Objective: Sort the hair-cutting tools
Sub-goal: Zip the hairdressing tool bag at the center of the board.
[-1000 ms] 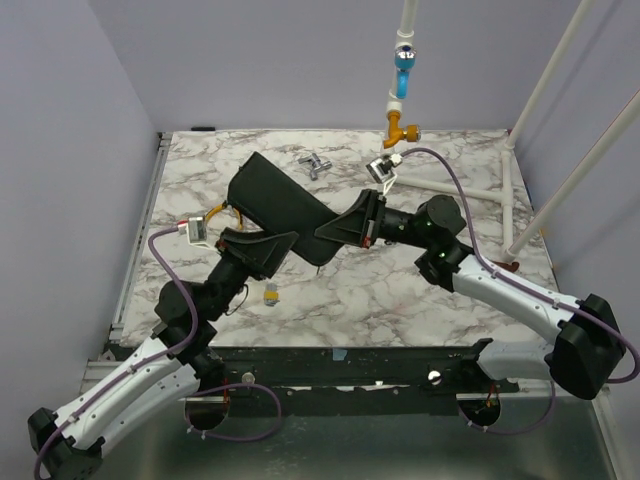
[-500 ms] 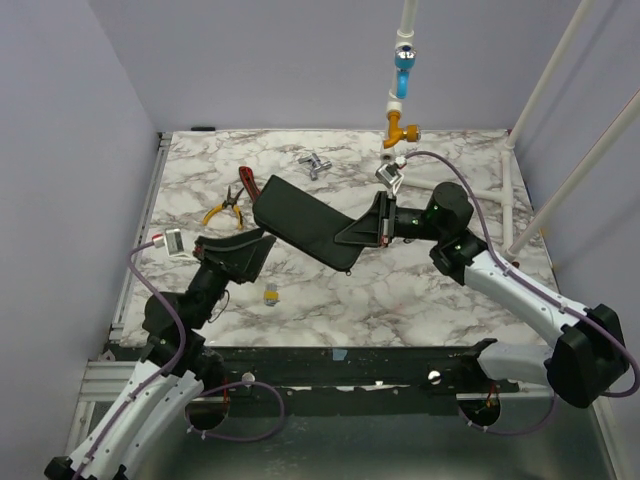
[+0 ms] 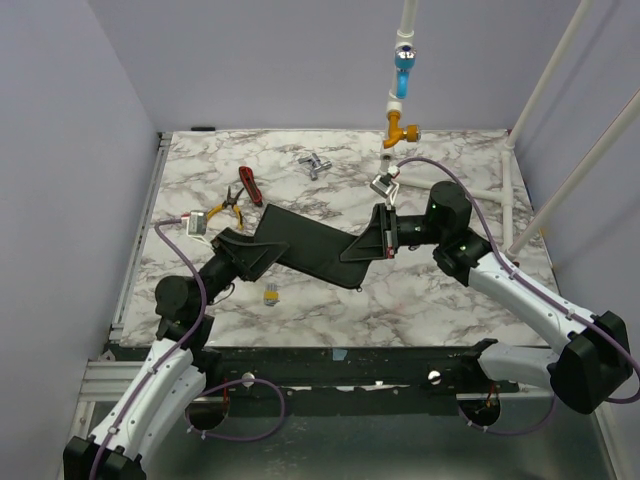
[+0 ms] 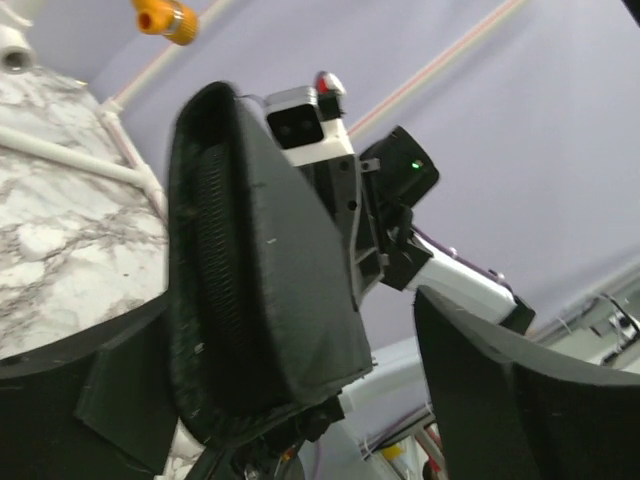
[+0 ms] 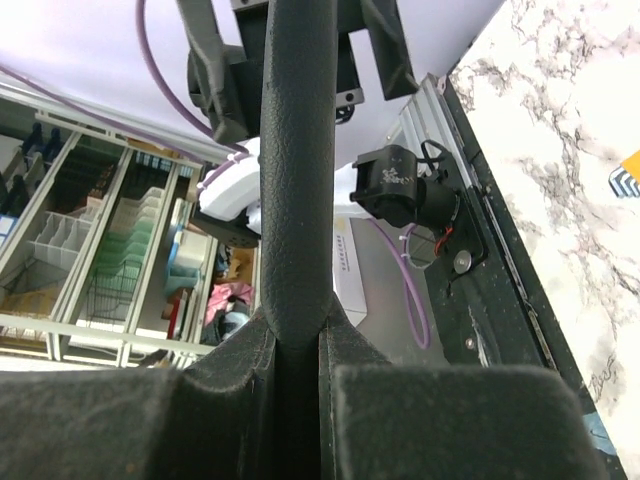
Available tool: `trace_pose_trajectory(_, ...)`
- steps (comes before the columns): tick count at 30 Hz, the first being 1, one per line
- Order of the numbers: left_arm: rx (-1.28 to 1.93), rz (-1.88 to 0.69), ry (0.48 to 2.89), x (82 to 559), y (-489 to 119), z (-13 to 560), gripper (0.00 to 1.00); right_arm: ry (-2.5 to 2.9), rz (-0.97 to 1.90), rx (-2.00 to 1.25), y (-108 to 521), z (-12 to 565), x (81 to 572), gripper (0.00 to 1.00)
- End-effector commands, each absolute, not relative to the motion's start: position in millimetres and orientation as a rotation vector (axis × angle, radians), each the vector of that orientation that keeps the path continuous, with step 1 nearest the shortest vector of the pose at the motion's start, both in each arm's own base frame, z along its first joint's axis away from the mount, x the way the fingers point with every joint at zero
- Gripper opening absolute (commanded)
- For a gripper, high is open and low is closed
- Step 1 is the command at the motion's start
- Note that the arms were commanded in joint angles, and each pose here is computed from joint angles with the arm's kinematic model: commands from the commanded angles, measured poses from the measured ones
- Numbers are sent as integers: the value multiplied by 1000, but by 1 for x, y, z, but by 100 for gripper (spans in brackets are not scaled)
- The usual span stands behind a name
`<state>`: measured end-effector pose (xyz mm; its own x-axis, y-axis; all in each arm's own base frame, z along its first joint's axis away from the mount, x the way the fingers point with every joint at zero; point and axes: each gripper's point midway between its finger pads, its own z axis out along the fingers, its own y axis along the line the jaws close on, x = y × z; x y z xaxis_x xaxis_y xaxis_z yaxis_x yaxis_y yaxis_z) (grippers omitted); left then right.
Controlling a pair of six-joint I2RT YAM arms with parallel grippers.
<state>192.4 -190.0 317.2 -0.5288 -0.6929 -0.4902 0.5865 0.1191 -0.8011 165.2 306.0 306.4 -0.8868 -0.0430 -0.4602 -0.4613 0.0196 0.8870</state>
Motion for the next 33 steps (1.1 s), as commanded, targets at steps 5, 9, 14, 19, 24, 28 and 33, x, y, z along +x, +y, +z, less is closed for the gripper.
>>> trace_pose_trajectory(5,136,-1743,1309,161,-203,348,51,1952,1977,-651,304,320,153,1)
trace_pose_trajectory(9,178,-1770,1318,158,-207,347,39,1958,1967,-672,305,321,154,1)
trace_pose_trajectory(14,196,-1769,1298,156,-207,350,0,1967,1907,-661,306,320,161,12)
trace_pose_trajectory(19,34,-1680,1160,168,-186,363,0,1944,1567,-558,296,317,192,77)
trace_pose_trajectory(24,-49,-1482,978,170,-153,404,0,1755,1354,-489,274,333,206,94)
trace_pose_trajectory(28,-21,-1421,810,154,-137,444,0,1661,1176,-406,256,342,221,100)
trace_pose_trajectory(33,38,-1403,624,135,-127,471,0,1430,1107,-259,233,376,228,100)
